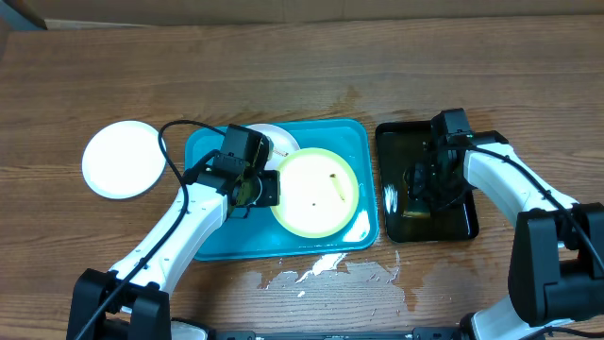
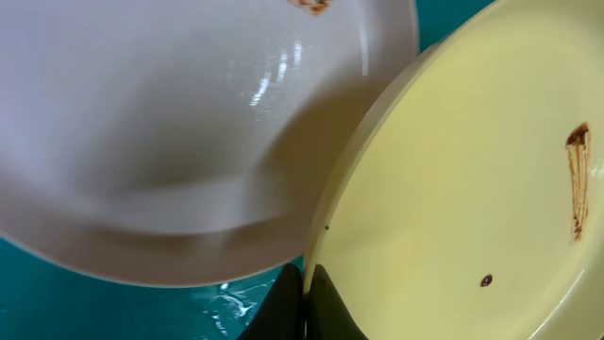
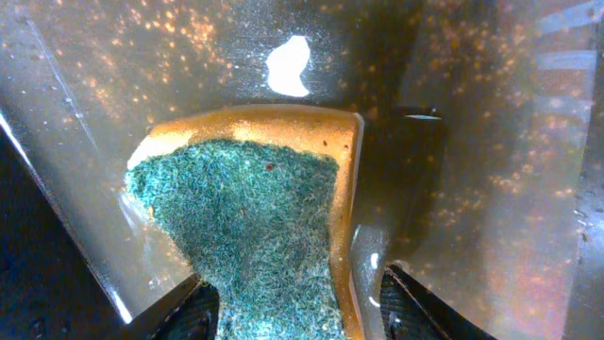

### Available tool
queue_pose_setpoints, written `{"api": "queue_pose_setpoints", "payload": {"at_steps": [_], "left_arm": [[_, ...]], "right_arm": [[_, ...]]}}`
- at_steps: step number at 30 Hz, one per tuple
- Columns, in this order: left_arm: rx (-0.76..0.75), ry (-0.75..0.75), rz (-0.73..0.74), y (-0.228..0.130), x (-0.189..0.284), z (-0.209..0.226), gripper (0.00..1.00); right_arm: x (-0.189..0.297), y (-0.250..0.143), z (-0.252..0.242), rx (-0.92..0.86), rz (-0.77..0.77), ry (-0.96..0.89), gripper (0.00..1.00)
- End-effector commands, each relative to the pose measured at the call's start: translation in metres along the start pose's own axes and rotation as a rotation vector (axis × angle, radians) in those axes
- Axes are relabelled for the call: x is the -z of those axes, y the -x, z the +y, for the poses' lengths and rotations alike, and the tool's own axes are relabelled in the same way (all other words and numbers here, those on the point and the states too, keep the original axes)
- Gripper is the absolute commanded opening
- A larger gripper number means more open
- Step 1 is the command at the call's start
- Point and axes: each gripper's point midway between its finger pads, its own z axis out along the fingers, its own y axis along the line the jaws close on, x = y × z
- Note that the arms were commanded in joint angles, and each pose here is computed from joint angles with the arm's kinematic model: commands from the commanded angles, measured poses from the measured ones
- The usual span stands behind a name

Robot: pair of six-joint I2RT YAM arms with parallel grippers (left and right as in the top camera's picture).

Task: Clean dirty plates on tray and stack at the side
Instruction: 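Drag the yellow plate with the left gripper toward the tray center, then dip the sponge in the black tray water with the right gripper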

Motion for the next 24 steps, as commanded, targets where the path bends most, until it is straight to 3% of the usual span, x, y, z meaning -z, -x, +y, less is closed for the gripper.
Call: {"api": "queue_pose_setpoints", "payload": {"at_steps": [1, 5, 10, 12, 15, 16, 17, 19, 20, 24], "left_arm": [[0.039, 0.126, -0.079, 0.016, 0.008, 0.016, 0.04], [0.032, 0.145, -0.097, 0.016, 0.008, 0.009, 0.04], [-0.024, 0.231, -0.145, 0.015, 0.008, -0.001, 0.04], [-0.046, 0.257, -0.159, 0.014, 0.009, -0.005, 0.04], [-0.046, 0.26, -0.144, 0.007, 0.008, -0.009, 0.04], [-0.029, 0.265, -0.134, 0.004, 0.008, -0.007, 0.04], [-0.021, 0.268, -0.129, 0.003, 0.008, -0.006, 0.04], [-0.015, 0.274, -0.121, 0.001, 0.009, -0.004, 0.04], [-0.014, 0.275, -0.118, 0.0, 0.009, -0.003, 0.04], [-0.016, 0.281, -0.106, -0.002, 0.009, -0.002, 0.04]], "right_arm": [[0.007, 0.008, 0.0, 0.0, -0.041, -0.001, 0.54], [0.006, 0.012, 0.001, 0.003, -0.062, 0.005, 0.53], [0.005, 0.013, 0.001, 0.005, -0.069, 0.007, 0.31], [0.005, 0.013, 0.001, 0.005, -0.071, 0.007, 0.27], [0.005, 0.013, 0.001, 0.004, -0.069, 0.006, 0.1], [0.005, 0.014, 0.002, 0.005, -0.072, 0.008, 0.1], [0.005, 0.015, 0.002, 0.005, -0.075, 0.009, 0.13], [0.006, 0.015, 0.002, 0.005, -0.076, 0.01, 0.44], [0.006, 0.013, 0.002, 0.004, -0.066, 0.007, 0.53], [0.005, -0.008, -0.003, -0.014, 0.017, -0.011, 0.61]]}}
